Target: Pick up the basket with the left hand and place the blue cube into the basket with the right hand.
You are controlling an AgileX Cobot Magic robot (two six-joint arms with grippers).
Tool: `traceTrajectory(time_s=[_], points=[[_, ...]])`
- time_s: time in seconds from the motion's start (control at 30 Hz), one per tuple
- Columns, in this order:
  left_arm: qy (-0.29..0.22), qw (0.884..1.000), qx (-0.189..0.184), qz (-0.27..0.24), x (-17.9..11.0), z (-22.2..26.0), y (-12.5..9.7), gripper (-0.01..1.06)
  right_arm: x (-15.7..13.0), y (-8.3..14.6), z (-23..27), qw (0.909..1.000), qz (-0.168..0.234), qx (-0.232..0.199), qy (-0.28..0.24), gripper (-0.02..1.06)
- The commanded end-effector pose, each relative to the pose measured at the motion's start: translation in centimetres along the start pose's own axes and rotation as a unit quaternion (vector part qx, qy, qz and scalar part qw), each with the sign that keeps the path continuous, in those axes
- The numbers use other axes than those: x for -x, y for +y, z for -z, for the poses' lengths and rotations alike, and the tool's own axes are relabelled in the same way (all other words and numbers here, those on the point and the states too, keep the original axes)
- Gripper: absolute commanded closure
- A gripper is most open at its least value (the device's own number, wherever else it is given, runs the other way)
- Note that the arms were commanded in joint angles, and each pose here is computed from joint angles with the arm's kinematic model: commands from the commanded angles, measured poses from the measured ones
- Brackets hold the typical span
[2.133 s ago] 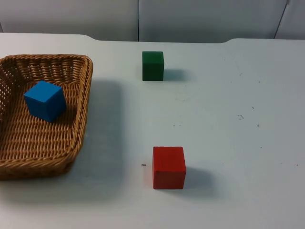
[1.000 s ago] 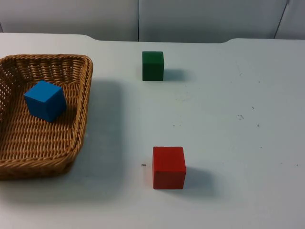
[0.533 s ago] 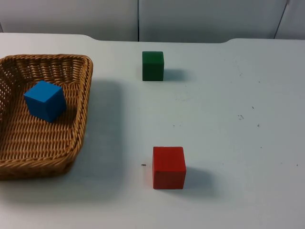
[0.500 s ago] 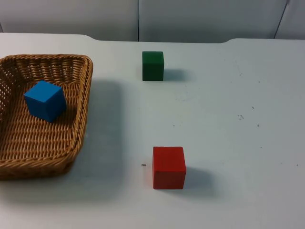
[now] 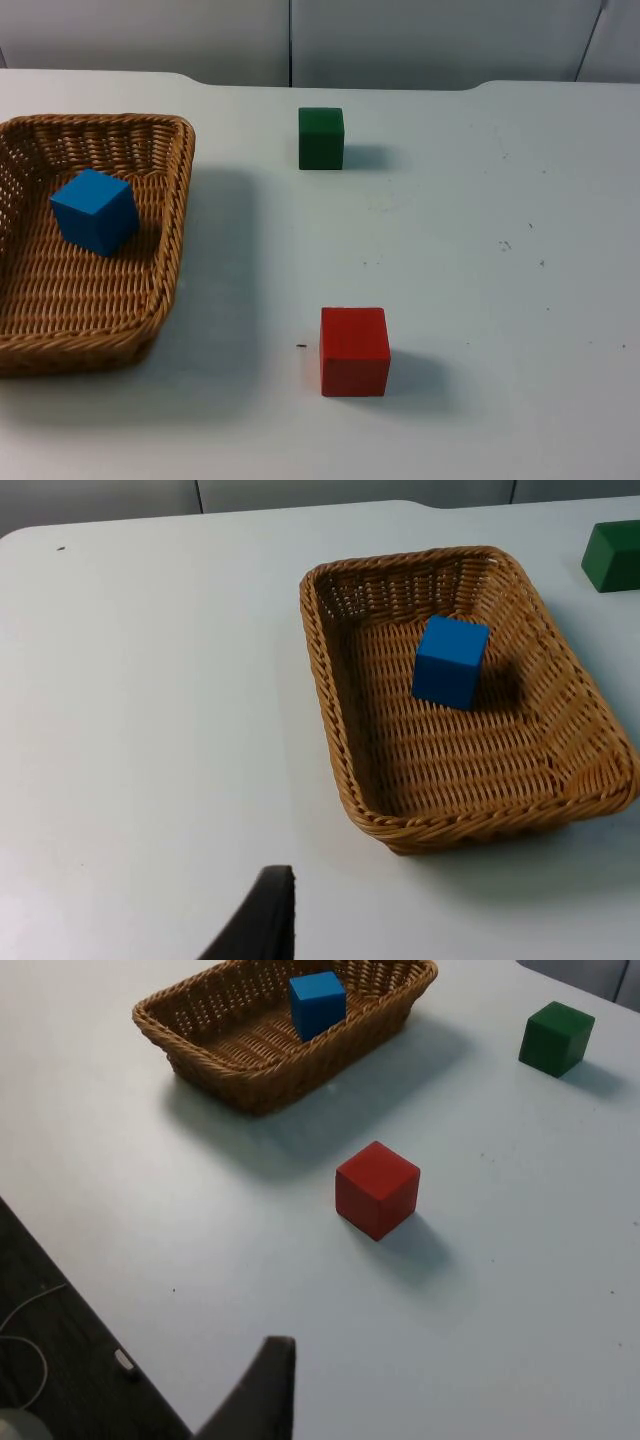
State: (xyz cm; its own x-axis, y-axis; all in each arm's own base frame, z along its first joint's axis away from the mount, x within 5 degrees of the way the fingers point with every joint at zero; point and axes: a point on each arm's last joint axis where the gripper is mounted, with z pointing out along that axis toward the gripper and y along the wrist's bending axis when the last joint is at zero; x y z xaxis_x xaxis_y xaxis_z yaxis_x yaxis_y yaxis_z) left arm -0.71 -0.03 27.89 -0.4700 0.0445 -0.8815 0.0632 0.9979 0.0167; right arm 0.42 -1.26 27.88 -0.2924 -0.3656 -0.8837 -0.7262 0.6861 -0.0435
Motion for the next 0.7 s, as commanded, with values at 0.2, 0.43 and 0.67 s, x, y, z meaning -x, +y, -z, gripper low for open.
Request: traceTrajectory(time_s=[0.2,0.43,0.67], points=[[-0.007,1.000,-0.006,0.002,0.04,0.02,-0.08,0.02,-0.02,0.09,-0.09,1.0000,-0.002,0.005,-0.003,0.00],[-0.007,1.000,-0.006,0.002,0.04,0.02,-0.08,0.02,0.02,0.10,-0.08,0.9997,0.024,0.005,-0.006,0.00],[-0.007,1.000,-0.006,0.002,0.04,0.02,-0.08,0.02,0.04,0.10,-0.08,0.9994,0.033,0.005,-0.007,0.00]])
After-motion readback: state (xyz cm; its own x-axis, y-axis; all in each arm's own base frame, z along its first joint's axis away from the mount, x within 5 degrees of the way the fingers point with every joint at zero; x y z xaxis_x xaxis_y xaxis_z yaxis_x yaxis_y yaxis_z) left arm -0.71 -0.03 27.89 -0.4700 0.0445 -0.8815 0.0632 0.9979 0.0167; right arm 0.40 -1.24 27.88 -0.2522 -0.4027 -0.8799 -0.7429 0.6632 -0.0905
